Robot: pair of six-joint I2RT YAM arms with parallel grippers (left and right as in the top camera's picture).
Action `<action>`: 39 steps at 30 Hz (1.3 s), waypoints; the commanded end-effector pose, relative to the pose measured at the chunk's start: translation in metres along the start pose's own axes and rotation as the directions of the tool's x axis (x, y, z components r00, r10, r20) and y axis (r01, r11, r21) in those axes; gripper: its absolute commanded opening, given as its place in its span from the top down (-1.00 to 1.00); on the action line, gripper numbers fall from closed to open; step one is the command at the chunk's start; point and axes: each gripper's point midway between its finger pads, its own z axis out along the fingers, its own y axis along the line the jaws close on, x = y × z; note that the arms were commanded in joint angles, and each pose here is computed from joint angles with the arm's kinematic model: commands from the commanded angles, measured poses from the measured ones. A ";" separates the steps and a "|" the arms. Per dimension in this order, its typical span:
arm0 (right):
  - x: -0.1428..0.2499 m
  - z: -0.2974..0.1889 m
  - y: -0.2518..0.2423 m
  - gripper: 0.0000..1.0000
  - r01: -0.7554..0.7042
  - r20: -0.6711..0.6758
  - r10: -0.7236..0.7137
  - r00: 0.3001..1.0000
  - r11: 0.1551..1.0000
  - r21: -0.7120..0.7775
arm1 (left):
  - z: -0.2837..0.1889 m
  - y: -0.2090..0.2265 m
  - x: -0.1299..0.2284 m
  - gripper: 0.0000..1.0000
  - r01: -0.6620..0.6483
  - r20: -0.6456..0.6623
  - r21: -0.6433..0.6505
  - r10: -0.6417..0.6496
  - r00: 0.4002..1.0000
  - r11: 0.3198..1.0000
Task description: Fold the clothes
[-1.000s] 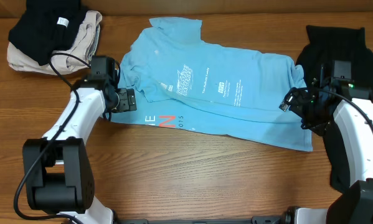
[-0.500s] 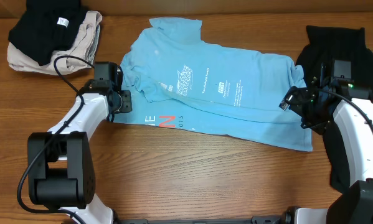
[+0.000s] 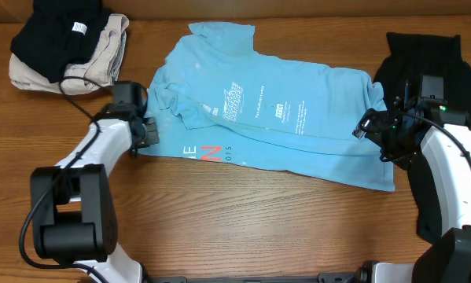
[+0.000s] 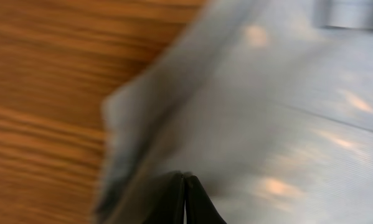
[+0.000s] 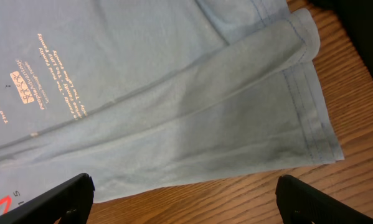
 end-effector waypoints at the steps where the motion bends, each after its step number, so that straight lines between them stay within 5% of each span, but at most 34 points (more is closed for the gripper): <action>1: -0.005 -0.008 0.006 -0.94 0.018 0.030 -0.017 0.999 1.000 -0.021 | 0.008 0.026 0.009 0.91 0.071 -0.036 -0.054 -0.073 0.997 0.996; 23: 0.017 0.017 -0.007 -0.94 0.009 -0.035 -0.009 0.999 1.000 0.005 | -0.001 0.039 0.012 0.91 0.146 -0.094 -0.028 -0.148 0.985 0.989; 34: 0.017 0.017 -0.008 -0.94 0.030 -0.036 -0.030 0.999 1.000 0.008 | -0.050 0.029 -0.036 -0.22 0.100 -0.073 0.040 -0.097 0.993 0.994; 37: 0.017 0.017 -0.007 -0.94 0.030 -0.035 -0.030 0.999 1.000 0.007 | -0.048 0.016 -0.036 -0.17 0.101 -0.078 0.111 -0.093 0.993 0.989; 39: 0.016 0.017 -0.007 -0.94 0.031 -0.032 -0.030 0.999 1.000 0.006 | -0.044 0.005 -0.035 0.03 0.095 -0.078 0.154 -0.084 0.993 0.983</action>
